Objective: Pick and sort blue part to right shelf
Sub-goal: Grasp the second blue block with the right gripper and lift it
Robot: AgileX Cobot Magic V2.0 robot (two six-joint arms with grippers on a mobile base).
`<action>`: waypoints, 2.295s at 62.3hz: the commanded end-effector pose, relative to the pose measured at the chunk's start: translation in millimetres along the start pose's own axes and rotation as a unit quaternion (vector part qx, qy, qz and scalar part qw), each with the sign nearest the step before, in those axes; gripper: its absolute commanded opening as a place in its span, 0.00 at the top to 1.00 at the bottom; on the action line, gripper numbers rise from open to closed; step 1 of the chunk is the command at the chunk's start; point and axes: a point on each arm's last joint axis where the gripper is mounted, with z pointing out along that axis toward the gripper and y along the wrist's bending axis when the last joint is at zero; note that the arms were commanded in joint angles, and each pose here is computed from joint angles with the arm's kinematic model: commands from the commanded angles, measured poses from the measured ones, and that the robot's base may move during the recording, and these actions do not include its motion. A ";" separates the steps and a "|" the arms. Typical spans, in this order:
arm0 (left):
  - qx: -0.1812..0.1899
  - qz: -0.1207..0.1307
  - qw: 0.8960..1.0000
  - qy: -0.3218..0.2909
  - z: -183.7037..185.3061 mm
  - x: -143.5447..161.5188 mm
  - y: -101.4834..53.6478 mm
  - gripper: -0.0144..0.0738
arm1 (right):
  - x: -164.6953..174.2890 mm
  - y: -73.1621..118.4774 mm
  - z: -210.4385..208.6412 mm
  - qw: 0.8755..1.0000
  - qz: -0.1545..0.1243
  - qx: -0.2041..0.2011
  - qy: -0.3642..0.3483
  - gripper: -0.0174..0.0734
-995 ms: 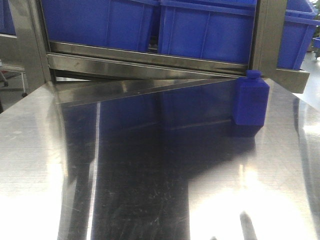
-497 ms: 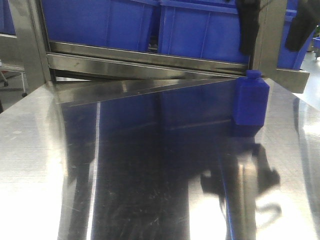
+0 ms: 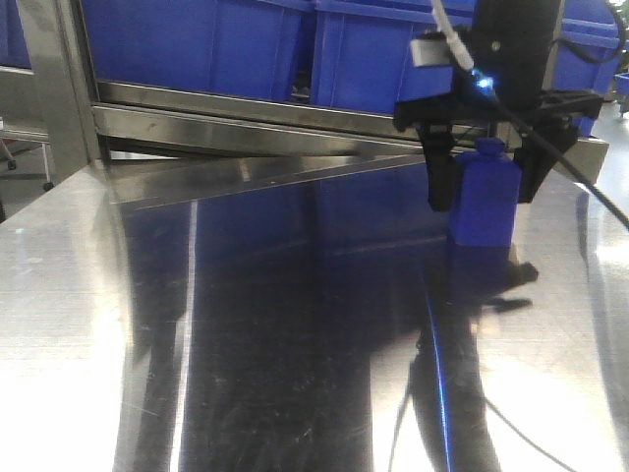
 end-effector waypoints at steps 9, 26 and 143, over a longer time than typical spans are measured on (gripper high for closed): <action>0.013 0.000 0.999 -0.049 0.0 -14.7 -1.9 0.57 | -7.0 -1.0 -28.1 0.999 -0.002 -0.010 -0.049 0.41; 0.013 0.000 0.999 -0.049 0.0 -14.7 -1.9 0.57 | -1.2 -2.0 -71.3 0.994 -0.007 -0.020 -0.104 0.58; 0.013 0.000 0.999 -0.049 0.0 -14.7 -1.9 0.57 | 382.4 -129.8 -212.8 0.735 -0.087 -0.096 -0.665 0.58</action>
